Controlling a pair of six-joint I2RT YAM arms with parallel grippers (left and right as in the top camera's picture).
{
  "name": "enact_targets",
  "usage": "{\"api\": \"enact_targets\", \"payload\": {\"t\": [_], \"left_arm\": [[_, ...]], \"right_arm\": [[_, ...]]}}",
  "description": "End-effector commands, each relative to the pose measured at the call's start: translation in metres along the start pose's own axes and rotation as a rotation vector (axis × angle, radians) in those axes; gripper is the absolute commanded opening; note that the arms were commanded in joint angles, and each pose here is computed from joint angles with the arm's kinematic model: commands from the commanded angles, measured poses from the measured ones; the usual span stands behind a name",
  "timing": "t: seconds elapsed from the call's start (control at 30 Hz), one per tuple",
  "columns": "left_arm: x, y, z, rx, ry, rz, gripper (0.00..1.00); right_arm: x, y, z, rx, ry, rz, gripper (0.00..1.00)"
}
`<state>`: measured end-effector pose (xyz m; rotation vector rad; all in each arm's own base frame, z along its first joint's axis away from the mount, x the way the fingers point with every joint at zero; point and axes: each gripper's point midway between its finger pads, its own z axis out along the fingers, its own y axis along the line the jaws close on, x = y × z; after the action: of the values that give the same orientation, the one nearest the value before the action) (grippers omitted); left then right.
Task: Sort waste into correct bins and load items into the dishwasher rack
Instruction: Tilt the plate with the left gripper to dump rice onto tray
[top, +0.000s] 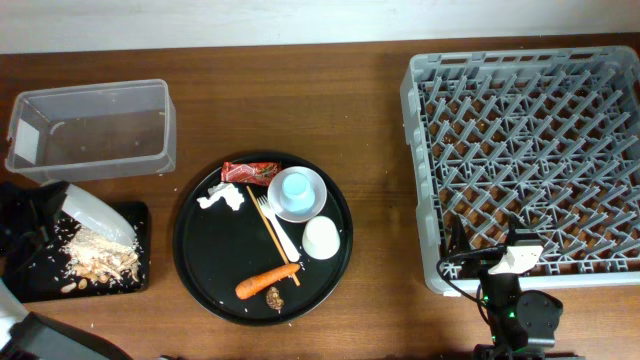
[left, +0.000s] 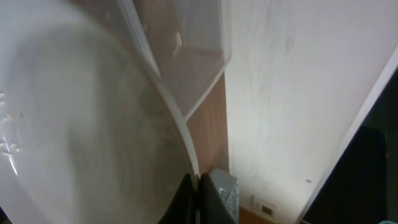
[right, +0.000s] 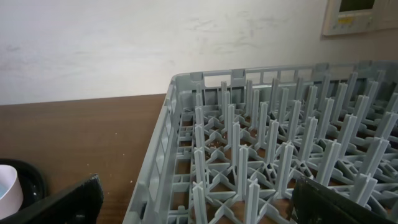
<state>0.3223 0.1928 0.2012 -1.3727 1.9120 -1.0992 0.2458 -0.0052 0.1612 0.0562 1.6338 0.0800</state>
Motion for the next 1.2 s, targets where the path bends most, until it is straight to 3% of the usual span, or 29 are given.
{"api": "enact_targets", "payload": {"t": [0.0,0.07,0.1,0.23,0.3,0.33,0.47,0.53,0.6,0.63,0.67,0.7,0.77,0.8,0.87,0.93,1.03,1.07,1.13,1.17], "left_arm": [[-0.016,-0.001,-0.007,-0.051,-0.091,0.049,0.01],[-0.004,-0.006,-0.006,-0.013,-0.034,0.019,0.01],[-0.020,-0.003,-0.007,-0.045,-0.106,0.055,0.01],[-0.021,-0.013,-0.007,0.000,-0.098,0.072,0.01],[-0.008,-0.024,-0.010,0.085,-0.032,0.055,0.01],[-0.026,-0.012,-0.011,0.002,-0.119,0.060,0.01],[-0.018,-0.011,-0.011,0.015,-0.082,0.027,0.01],[-0.004,-0.030,-0.015,0.139,-0.002,0.025,0.01],[-0.018,-0.023,-0.015,0.090,-0.063,0.035,0.01],[0.003,-0.033,-0.017,0.173,0.036,0.006,0.01],[0.003,-0.038,-0.018,0.196,0.039,0.034,0.01],[-0.017,-0.029,-0.017,0.125,-0.053,0.068,0.01],[0.004,-0.036,-0.017,0.189,0.042,0.022,0.01],[-0.009,-0.032,-0.015,0.146,-0.019,0.057,0.01],[0.008,-0.033,-0.018,0.180,0.056,-0.010,0.01],[-0.006,-0.024,-0.016,0.112,-0.015,0.009,0.01],[0.003,-0.025,-0.014,0.123,0.022,0.001,0.01],[-0.012,-0.019,-0.014,0.075,-0.045,0.025,0.01],[0.001,-0.027,-0.014,0.132,0.016,0.002,0.01],[-0.008,-0.029,-0.014,0.128,-0.020,0.049,0.01]], "right_arm": [[0.002,-0.004,0.000,0.016,0.001,0.000,0.99],[0.002,-0.004,0.000,0.016,0.001,0.000,0.99],[0.002,-0.004,0.000,0.016,0.001,0.000,0.99],[0.002,-0.004,0.000,0.016,0.001,0.000,0.99],[0.002,-0.004,0.000,0.016,0.001,0.000,0.99],[0.002,-0.004,0.000,0.016,0.001,0.000,0.99],[0.002,-0.004,0.000,0.016,0.001,0.000,0.99],[0.002,-0.004,0.000,0.016,0.001,0.000,0.99],[0.002,-0.004,0.000,0.016,0.001,0.000,0.99],[0.002,-0.004,0.000,0.016,0.001,0.000,0.99],[0.002,-0.004,0.000,0.016,0.001,0.001,0.99],[0.002,-0.004,0.000,0.016,0.001,0.000,0.99],[0.002,-0.004,0.000,0.016,0.001,0.000,0.99],[0.002,-0.004,0.000,0.016,0.001,0.000,0.99],[0.002,-0.004,0.000,0.016,0.001,0.000,0.99],[0.002,-0.004,0.000,0.016,0.001,0.000,0.99],[0.002,-0.004,0.000,0.016,0.001,0.000,0.99],[0.002,-0.004,0.000,0.016,0.001,0.000,0.99],[0.002,-0.004,0.000,0.016,0.001,0.000,0.99],[0.002,-0.004,0.000,0.016,0.001,0.001,0.99]]}}
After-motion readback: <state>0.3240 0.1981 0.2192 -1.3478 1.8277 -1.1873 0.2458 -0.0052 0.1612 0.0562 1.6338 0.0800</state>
